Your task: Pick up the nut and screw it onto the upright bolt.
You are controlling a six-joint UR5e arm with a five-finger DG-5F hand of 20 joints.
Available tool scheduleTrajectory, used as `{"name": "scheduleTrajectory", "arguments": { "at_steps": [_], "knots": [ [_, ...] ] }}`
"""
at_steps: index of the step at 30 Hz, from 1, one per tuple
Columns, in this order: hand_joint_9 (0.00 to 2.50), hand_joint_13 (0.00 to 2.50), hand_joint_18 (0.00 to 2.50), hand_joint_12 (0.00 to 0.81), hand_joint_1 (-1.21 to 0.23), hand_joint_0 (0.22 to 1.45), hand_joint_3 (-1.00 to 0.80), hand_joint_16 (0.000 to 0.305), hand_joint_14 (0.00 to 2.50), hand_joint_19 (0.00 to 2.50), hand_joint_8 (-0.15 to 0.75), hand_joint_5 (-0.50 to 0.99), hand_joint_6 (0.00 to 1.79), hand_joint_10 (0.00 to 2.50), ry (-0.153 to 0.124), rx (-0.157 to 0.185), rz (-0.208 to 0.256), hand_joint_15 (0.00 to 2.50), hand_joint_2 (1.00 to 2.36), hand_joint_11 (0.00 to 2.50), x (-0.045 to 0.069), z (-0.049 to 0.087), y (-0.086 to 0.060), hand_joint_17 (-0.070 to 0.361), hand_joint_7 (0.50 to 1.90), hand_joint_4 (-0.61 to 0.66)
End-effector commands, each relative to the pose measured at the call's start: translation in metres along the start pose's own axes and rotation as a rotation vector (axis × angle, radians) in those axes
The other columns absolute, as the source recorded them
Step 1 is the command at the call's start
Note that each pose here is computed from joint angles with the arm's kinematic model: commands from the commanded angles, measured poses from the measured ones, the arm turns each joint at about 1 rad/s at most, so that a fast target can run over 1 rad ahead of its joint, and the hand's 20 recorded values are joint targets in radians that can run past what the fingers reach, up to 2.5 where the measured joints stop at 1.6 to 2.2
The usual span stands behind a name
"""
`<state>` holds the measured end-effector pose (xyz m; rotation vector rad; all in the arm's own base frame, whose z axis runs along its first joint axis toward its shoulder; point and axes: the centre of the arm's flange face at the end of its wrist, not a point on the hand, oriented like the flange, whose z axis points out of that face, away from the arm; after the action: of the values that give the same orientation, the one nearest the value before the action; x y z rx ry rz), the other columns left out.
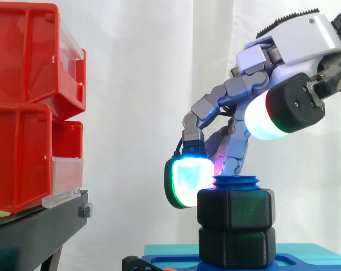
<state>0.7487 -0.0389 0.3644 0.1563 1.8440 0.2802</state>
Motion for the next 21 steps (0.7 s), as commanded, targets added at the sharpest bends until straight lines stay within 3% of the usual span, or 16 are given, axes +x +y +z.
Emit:
{"name": "scheduleTrajectory", "arguments": {
  "at_steps": [1, 7, 16, 21],
  "knots": [
    [0.91, 0.73, 0.38, 0.172, -0.39, 0.50, -0.50, 0.015, 0.00, 0.00, 0.197, -0.01, 0.50, 0.00, 0.011, 0.000, 0.000, 0.00, 1.00, 0.00, 0.001, -0.001, 0.000, 0.034, 1.02, 0.25],
    [0.97, 0.77, 0.42, 0.171, -0.38, 0.51, -0.50, 0.014, 0.00, 0.00, 0.210, 0.02, 0.50, 0.00, 0.024, 0.008, 0.001, 0.00, 1.00, 0.00, 0.001, -0.004, -0.004, 0.032, 1.21, 0.21],
    [1.03, 0.84, 0.49, 0.166, -0.38, 0.51, -0.50, 0.013, 0.00, 0.00, 0.211, 0.04, 0.50, 0.00, 0.032, 0.013, 0.000, 0.00, 1.00, 0.00, 0.001, -0.006, -0.010, 0.030, 1.31, 0.15],
    [1.12, 0.90, 0.57, 0.152, -0.38, 0.52, -0.50, 0.011, 0.00, 0.00, 0.209, 0.07, 0.50, 0.00, 0.059, 0.025, -0.009, 0.00, 1.00, 0.00, 0.007, -0.009, -0.020, 0.025, 1.38, 0.12]
  ]
}}
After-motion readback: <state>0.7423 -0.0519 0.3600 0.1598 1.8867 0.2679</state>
